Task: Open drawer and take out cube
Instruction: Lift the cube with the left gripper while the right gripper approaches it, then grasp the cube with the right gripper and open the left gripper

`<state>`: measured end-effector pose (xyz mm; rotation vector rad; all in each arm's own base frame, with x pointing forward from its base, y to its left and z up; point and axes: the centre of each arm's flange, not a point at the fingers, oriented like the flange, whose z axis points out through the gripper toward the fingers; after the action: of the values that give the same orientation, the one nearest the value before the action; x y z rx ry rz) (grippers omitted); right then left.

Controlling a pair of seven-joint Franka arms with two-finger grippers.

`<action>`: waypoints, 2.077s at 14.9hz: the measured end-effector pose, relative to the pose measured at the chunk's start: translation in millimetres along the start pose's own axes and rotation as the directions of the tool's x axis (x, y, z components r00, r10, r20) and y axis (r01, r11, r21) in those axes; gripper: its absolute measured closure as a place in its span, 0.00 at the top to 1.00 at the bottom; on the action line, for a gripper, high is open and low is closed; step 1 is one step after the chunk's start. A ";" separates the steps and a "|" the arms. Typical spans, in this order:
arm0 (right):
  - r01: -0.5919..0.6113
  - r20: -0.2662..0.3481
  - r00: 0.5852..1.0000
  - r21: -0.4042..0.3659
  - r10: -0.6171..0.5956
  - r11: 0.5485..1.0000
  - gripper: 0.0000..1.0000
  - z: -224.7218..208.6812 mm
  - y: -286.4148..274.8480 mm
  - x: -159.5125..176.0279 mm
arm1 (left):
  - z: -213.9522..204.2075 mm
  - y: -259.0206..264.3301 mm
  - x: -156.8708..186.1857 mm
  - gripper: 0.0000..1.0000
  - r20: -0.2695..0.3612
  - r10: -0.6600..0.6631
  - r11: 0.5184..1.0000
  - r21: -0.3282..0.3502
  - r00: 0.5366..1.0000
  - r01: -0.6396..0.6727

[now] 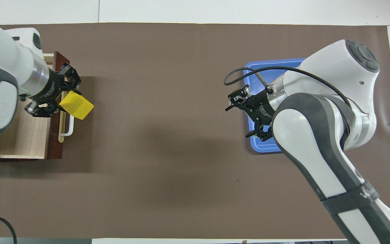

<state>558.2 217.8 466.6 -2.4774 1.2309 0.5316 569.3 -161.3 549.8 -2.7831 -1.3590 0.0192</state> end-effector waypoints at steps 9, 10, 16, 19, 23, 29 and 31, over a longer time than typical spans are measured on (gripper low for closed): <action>-0.297 0.154 0.949 0.137 0.276 0.945 1.00 74.6 -34.3 -32.7 | 70.2 44.8 -178.5 0.56 0.085 -0.548 0.828 -0.083 0.832 0.554; -0.300 0.156 0.948 0.136 0.279 0.944 1.00 87.9 -38.1 -38.7 | 79.4 44.4 -182.7 0.56 0.094 -0.600 0.790 -0.082 0.794 0.607; -0.377 0.218 0.914 0.154 0.341 0.913 1.00 119.0 -47.3 -41.4 | 83.5 43.6 -194.1 0.56 0.109 -0.702 0.701 -0.073 0.704 0.710; -0.387 0.230 0.908 0.140 0.350 0.912 1.00 137.6 -49.4 -47.3 | 83.1 43.7 -198.3 0.56 0.111 -0.711 0.691 -0.072 0.694 0.719; -0.364 0.227 0.917 0.143 0.328 0.920 1.00 145.0 -53.8 -63.7 | 84.7 43.4 -206.9 0.56 0.108 -0.705 0.698 -0.069 0.701 0.712; -0.362 0.229 0.918 0.151 0.323 0.920 1.00 141.2 -56.3 -64.5 | 90.0 41.8 -208.3 0.56 0.101 -0.704 0.701 -0.061 0.703 0.711; -0.362 0.229 0.918 0.151 0.324 0.920 1.00 141.1 -56.3 -64.3 | 90.2 41.7 -208.3 0.56 0.100 -0.704 0.701 -0.061 0.703 0.711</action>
<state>541.8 356.8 379.2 -2.0029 1.5633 0.6961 471.3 -348.0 456.2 -2.1218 -2.4111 0.0239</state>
